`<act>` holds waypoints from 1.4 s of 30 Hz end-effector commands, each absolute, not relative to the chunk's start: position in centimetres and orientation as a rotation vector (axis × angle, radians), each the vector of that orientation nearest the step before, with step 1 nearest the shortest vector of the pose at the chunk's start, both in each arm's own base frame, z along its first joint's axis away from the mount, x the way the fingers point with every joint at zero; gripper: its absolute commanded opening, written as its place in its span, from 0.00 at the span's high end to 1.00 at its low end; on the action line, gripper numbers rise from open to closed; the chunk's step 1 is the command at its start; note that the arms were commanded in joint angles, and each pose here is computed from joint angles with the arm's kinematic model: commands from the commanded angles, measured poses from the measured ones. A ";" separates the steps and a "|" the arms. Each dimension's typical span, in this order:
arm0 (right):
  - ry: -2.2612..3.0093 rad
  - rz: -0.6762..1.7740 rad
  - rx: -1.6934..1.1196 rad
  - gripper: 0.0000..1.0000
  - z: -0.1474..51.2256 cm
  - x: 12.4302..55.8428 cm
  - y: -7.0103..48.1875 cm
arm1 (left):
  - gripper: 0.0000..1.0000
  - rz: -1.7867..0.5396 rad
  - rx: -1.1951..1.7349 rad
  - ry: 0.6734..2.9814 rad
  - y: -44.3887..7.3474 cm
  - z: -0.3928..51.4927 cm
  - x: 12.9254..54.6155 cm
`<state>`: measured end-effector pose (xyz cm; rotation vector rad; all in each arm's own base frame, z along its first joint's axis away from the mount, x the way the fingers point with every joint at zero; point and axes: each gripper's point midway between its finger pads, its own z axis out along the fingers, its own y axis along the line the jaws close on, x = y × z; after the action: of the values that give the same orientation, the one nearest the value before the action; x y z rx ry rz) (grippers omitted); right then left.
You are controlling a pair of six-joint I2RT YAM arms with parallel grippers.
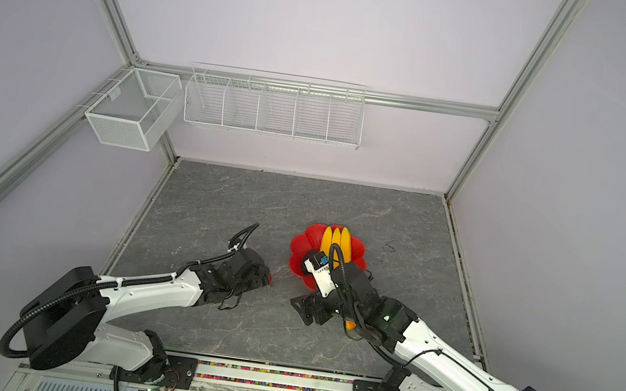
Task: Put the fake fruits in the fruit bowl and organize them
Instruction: 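Move the left gripper to the nearby mango and grasp it, then place the mango into the red bowl with the left gripper and release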
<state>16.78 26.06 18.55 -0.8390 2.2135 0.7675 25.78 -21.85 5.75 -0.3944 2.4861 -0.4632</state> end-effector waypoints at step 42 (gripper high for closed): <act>2.346 0.804 -0.306 0.11 17.8 22.2 18.2 | 0.59 -0.281 0.838 2.469 -36.1 11.1 38.4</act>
<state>22.73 18.43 18.78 -0.3232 2.3100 0.7938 39.69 -36.67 12.21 0.6964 2.4174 -0.3311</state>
